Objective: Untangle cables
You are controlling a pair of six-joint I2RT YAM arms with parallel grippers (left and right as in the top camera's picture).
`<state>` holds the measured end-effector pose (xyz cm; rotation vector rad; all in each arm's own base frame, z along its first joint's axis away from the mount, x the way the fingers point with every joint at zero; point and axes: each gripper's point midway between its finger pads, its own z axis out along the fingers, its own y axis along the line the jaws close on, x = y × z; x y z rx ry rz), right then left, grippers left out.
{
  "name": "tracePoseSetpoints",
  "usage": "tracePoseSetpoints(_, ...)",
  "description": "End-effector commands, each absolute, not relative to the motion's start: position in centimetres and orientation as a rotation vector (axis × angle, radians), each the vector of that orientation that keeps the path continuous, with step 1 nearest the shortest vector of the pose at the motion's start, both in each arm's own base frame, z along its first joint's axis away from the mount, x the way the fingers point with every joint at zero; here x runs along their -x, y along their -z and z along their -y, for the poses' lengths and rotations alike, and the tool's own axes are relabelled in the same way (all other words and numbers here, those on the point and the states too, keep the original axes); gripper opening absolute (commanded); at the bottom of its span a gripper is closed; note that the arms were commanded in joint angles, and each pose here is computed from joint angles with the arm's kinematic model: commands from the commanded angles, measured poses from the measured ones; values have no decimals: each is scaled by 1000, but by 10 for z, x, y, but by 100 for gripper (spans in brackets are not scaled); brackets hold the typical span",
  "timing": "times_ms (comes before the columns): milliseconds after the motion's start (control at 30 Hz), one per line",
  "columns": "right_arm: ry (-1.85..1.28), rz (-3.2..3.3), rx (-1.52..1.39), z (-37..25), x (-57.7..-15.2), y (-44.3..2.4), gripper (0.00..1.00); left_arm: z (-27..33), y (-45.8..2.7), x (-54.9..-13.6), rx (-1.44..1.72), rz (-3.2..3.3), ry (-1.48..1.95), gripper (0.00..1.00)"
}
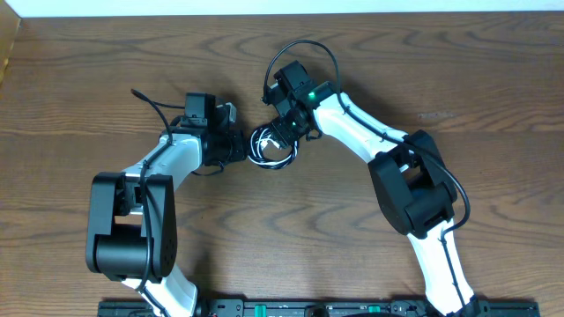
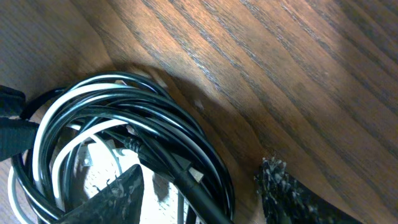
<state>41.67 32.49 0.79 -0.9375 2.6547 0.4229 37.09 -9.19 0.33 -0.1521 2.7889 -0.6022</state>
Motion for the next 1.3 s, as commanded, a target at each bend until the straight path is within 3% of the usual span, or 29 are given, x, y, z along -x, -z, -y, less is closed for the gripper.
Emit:
tracePoseSetpoints(0,-355,-2699,956,-318,-411,8,58,72,27,-347,236,-2902,450,25)
tracePoseSetpoints(500,-333,-2669,1067,-320,-413,-21,63,74,8,-356,239,-2922,459,26)
tracePoseSetpoints(967,-277,-2680,1289,-311,-383,3,68,88,13,-341,175,-2977,452,35)
tracePoseSetpoints(1267,3,-2697,1283,-282,-391,14,70,85,48,-323,132,-3086,279,35)
